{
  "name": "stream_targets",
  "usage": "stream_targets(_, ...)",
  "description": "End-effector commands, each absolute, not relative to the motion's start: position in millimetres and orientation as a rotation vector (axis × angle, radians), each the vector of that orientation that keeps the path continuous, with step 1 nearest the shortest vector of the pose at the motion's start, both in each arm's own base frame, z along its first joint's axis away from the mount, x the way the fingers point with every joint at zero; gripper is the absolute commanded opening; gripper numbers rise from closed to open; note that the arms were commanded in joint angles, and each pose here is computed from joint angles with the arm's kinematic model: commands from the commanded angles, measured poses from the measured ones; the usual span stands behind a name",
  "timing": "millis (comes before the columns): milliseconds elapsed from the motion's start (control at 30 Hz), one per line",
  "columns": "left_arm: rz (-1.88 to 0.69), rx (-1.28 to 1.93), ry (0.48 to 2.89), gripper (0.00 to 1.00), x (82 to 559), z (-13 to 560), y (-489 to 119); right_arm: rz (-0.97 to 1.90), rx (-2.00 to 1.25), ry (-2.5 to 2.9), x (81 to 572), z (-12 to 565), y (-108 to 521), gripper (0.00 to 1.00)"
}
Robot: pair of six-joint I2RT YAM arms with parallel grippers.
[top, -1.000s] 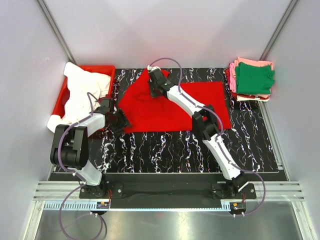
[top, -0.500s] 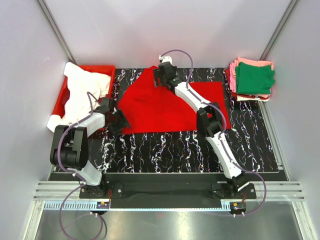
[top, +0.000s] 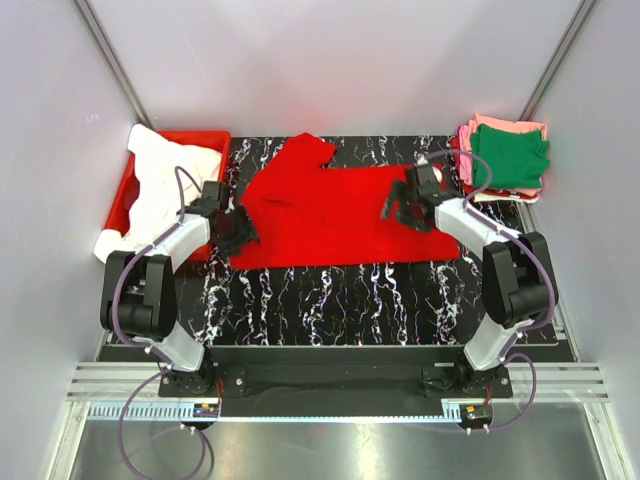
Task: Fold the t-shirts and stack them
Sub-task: Fold the tshirt
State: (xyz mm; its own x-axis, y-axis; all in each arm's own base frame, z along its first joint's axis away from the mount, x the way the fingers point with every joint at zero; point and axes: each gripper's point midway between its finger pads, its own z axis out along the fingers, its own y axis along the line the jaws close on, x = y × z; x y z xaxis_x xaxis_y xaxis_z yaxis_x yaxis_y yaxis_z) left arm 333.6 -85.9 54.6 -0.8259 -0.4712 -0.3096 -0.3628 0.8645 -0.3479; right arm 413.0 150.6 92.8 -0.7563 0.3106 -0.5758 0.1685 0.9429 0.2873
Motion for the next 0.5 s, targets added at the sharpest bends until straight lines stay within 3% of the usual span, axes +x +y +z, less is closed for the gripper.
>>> stream_targets(0, -0.457, -0.528, 2.566, 0.65, 370.3, 73.5, -97.8, 0.335, 0.444, 2.522, 385.9, 64.5, 144.2, 0.89)
stream_targets(167, -0.505, -0.514, 2.659, 0.64, 382.2, 50.0, -115.1, 0.284, 0.456, 2.599, 367.0, 39.4, 135.0, 0.91)
stream_targets(467, -0.364, -0.518, 2.808, 0.64, 328.6, 18.6, -113.0, 0.321, 0.549, 2.741, 305.9, -2.0, 131.0, 0.92)
